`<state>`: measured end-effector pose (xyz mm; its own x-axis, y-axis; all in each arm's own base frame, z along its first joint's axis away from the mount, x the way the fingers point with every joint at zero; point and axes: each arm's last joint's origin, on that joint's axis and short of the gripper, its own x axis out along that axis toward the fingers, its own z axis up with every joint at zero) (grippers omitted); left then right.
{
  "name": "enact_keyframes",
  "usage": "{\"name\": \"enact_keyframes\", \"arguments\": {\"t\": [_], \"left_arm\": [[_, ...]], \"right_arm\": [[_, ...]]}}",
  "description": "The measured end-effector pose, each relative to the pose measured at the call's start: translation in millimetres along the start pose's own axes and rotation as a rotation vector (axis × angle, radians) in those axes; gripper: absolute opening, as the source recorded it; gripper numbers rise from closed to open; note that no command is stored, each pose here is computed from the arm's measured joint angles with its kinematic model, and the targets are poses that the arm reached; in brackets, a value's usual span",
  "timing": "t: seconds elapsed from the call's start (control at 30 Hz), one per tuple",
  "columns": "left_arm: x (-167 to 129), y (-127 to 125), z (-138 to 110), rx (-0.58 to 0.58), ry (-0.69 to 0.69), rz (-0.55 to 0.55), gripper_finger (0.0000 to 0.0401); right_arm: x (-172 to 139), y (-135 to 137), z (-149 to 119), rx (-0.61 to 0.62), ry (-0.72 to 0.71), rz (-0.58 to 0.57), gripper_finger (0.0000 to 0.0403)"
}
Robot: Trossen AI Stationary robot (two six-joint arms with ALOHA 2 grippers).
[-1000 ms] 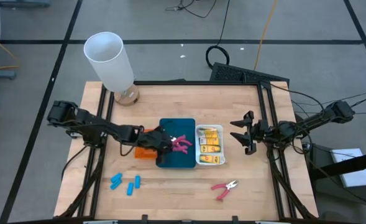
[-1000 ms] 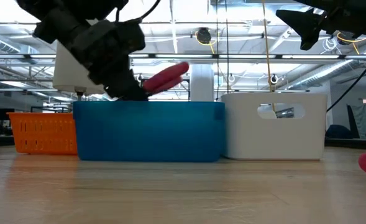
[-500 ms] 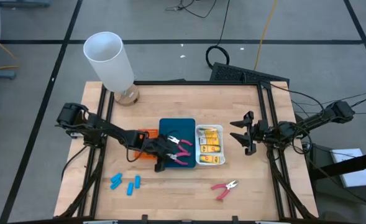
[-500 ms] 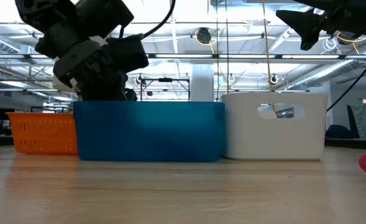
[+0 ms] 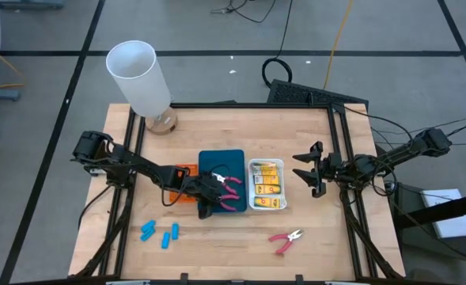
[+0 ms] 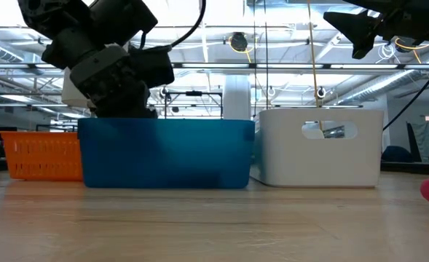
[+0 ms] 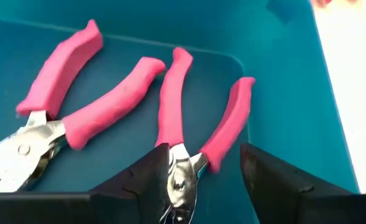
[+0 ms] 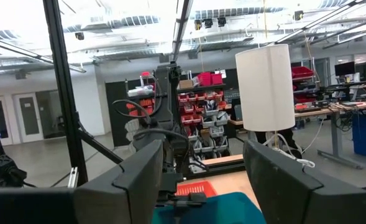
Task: Pick & Place School Supplies
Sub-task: Put the pink hole puncher into the blue bin
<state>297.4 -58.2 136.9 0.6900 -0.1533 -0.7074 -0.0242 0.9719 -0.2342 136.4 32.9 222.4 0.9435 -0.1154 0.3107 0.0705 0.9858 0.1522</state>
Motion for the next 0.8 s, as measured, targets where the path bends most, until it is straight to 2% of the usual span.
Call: {"name": "enact_keyframes", "arguments": {"t": [0.17, 0.4, 0.5, 0.6, 0.7, 0.8], "left_arm": [[-0.1, -1.1, 3.4, 0.057, -0.032, -0.012, 0.0221], [-11.5, -9.5, 28.7, 0.088, -0.125, -0.041, 0.0225], [-22.0, -14.6, 42.9, 0.137, -0.191, -0.063, 0.0225], [-40.8, -17.1, 56.1, 0.153, -0.272, -0.064, 0.0225], [-67.0, -18.5, 68.4, 0.144, -0.384, -0.053, 0.0225], [-88.7, -18.1, 68.6, 0.167, -0.512, -0.021, 0.0225]], "right_arm": [[0.0, 0.0, 0.0, 0.0, 0.0, 0.0, 0.0215], [-0.1, 0.8, -0.2, 0.023, 0.002, 0.019, 0.0215], [-0.1, 2.9, -0.3, 0.04, 0.005, 0.094, 0.0215], [-1.0, 7.8, -1.7, -0.034, 0.015, 0.244, 0.0215], [-1.3, 15.9, -9.2, -0.051, 0.098, 0.329, 0.0215], [4.0, 28.1, -14.1, -0.053, 0.262, 0.317, 0.0215]]}}
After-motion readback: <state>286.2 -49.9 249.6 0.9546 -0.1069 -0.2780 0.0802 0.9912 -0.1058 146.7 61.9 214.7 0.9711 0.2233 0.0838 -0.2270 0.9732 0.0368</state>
